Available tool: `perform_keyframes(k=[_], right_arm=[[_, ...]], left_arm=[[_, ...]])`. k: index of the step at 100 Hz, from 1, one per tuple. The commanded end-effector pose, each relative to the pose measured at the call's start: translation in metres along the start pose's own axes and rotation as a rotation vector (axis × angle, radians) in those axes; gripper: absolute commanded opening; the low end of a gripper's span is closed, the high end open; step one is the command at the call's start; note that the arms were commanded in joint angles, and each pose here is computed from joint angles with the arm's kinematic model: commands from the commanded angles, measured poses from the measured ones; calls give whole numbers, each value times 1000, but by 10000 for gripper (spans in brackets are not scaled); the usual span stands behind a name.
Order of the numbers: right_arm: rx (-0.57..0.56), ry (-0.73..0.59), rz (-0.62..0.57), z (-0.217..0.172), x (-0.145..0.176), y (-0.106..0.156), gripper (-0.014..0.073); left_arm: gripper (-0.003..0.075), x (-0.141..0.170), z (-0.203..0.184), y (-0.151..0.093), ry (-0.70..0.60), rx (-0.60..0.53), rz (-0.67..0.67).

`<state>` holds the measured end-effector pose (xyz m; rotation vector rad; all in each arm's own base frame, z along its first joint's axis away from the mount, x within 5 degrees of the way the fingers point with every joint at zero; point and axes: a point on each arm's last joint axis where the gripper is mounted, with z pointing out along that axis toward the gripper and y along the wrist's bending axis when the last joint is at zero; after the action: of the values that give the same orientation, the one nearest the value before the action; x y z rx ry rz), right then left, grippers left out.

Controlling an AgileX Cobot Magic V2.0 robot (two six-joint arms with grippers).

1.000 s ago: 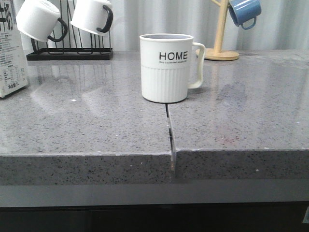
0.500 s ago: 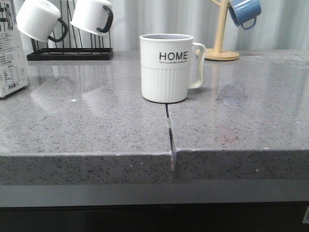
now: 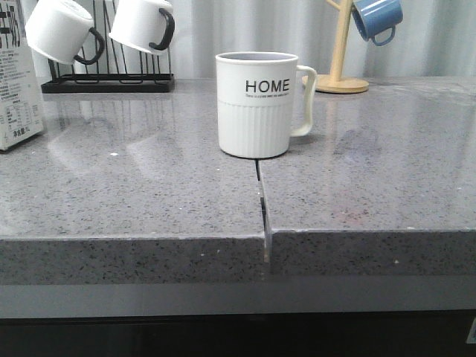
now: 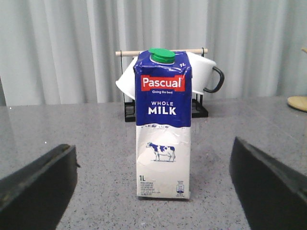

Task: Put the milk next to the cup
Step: 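Grasp the Pascual milk carton with the left gripper and lift it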

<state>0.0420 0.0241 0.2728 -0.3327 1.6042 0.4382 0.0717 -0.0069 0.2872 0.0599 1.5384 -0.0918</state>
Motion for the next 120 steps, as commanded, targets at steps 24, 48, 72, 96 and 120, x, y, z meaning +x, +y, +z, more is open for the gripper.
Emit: perform_keyframes(k=[24,48,72,96,120], right_arm=[[1,-101,-7,-2,-16,0,-68],[1,-101,-7,-2,-16,0,-68],[1,-101,-7,-2,-16,0,-68],[1,-101,-7,-2,-16,0,-68],[1,-101,-7,-2,-16,0,-68]], left_arm=[[596,-36,81,-1,193,-6,7],[596,-33,133,-1,294,-4,14],[596,-25,156,-3,242,12,18],[596,-23,170,-10,168,47,21],[596,-26,174,-11,108,52,19]])
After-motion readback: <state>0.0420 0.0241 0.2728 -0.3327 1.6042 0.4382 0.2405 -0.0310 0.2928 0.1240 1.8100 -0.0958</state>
